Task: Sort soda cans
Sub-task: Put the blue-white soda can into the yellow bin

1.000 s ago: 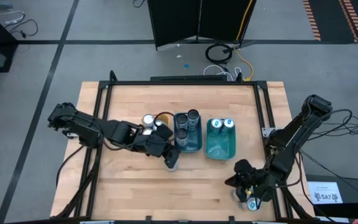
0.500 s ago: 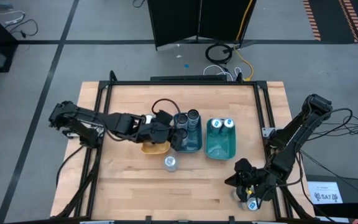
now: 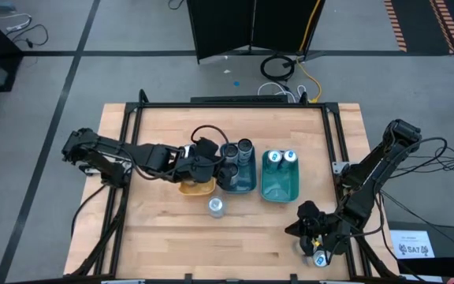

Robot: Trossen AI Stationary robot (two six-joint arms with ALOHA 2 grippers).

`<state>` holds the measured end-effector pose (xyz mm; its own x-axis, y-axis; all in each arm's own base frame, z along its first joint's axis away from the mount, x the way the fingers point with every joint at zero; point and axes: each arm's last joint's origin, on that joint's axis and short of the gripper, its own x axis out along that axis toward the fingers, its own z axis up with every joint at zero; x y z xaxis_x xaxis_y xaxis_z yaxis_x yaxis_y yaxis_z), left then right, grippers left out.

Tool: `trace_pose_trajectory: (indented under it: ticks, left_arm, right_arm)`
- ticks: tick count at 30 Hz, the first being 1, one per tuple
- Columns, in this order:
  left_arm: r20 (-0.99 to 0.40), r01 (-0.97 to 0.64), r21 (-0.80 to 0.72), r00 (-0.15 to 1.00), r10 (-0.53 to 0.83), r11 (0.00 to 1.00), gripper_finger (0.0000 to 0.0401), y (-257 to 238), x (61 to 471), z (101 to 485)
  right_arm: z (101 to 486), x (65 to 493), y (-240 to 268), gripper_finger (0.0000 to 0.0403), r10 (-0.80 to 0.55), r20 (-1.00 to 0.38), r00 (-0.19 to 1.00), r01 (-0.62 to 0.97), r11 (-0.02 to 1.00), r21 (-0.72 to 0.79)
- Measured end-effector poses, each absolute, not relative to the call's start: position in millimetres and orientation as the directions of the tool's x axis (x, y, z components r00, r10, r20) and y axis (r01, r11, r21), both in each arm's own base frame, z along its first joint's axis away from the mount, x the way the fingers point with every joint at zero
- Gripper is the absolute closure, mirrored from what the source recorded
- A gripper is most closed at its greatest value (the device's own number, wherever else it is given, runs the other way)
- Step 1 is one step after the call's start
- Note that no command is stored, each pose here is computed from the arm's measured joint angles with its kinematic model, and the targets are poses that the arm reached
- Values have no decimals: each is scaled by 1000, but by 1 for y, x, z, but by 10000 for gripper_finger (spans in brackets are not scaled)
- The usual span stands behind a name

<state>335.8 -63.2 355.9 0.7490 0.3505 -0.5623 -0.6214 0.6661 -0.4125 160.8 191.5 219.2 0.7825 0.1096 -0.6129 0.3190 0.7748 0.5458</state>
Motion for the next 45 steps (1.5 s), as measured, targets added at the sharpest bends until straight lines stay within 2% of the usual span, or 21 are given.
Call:
trace_pose_trajectory:
  ticks: [8, 12, 21, 27, 33, 41, 45]
  left_arm:
    - [-557, -641, -409, 739, 378, 650, 102, -62, 335, 356]
    - [-551, -643, -461, 747, 371, 611, 62, -63, 336, 356]
    - [-567, -616, -487, 762, 313, 619, 55, -64, 337, 356]
    - [-541, -525, -591, 821, 181, 613, 55, -63, 343, 362]
    - [-562, -507, -648, 822, 93, 568, 56, -82, 339, 360]
    - [-557, -524, -674, 824, 108, 521, 56, -104, 336, 356]
    - [-623, -571, -620, 775, 105, 539, 56, -111, 342, 341]
  right_arm:
    - [219, 161, 192, 387, 109, -613, 782, 319, 775, 545]
    - [219, 161, 192, 387, 110, -613, 782, 319, 775, 545]
    - [219, 161, 192, 387, 110, -613, 782, 318, 775, 546]
    - [219, 161, 192, 387, 110, -613, 783, 316, 778, 543]
    - [219, 161, 192, 387, 110, -613, 783, 316, 777, 544]
    - [219, 161, 192, 387, 110, -612, 783, 314, 780, 542]
    - [219, 161, 192, 387, 110, -612, 783, 312, 782, 539]
